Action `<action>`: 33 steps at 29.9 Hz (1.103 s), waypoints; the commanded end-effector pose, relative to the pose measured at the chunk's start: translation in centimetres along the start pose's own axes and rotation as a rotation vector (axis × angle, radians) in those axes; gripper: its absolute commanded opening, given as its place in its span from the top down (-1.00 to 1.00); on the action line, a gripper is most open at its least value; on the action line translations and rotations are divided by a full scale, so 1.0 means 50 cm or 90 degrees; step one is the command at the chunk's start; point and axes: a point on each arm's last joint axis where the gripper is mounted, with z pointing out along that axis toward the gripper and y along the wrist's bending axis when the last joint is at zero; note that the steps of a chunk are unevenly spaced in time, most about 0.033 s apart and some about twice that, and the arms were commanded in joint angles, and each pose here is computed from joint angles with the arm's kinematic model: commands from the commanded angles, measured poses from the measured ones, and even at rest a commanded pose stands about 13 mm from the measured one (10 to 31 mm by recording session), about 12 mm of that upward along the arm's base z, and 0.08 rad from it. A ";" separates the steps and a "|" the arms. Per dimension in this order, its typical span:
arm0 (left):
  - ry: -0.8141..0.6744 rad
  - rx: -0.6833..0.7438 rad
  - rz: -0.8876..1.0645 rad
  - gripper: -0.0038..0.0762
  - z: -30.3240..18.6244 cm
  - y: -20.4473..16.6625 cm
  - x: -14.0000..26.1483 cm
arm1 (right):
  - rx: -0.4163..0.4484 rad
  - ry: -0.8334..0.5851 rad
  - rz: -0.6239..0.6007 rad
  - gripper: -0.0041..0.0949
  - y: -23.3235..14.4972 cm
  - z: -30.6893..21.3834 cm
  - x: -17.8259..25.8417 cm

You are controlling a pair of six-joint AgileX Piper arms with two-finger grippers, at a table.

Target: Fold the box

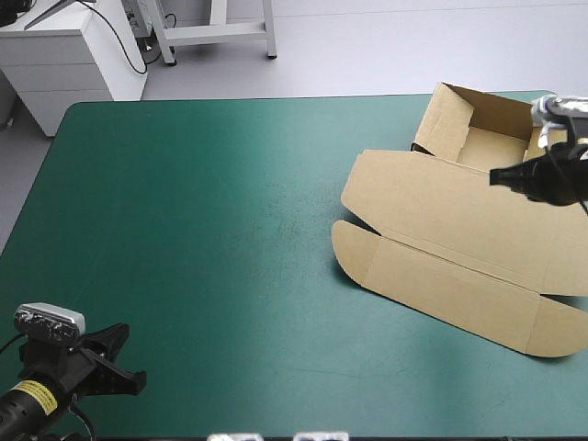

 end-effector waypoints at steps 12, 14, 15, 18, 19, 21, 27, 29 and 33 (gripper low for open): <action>-0.030 0.010 -0.004 0.92 0.007 -0.003 -0.008 | -0.052 -0.213 -0.155 0.92 0.113 -0.083 0.218; -0.024 0.009 -0.004 0.92 0.013 -0.002 -0.001 | -0.045 -0.233 -0.155 0.92 0.111 -0.081 0.249; -0.023 0.009 -0.004 0.92 0.016 -0.002 0.003 | -0.042 -0.237 -0.155 0.92 0.109 -0.079 0.264; -0.033 0.011 -0.003 0.92 0.019 -0.001 0.013 | -0.033 -0.237 -0.157 0.92 0.104 -0.069 0.306; -0.040 0.013 -0.004 0.92 0.018 -0.001 0.015 | -0.025 -0.242 -0.159 0.92 0.100 -0.063 0.320; -0.061 0.017 -0.005 0.92 0.012 0.000 0.019 | -0.010 -0.275 -0.158 0.92 0.094 -0.056 0.345; -0.122 0.022 0.019 0.92 -0.017 0.003 0.029 | 0.006 -0.333 -0.147 0.92 0.083 -0.030 0.421; -0.138 0.023 0.021 0.92 -0.025 0.004 0.032 | 0.010 -0.351 -0.145 0.92 0.081 -0.027 0.440; -0.159 0.023 0.038 0.92 -0.036 0.006 0.037 | 0.024 -0.380 -0.139 0.94 0.076 -0.030 0.467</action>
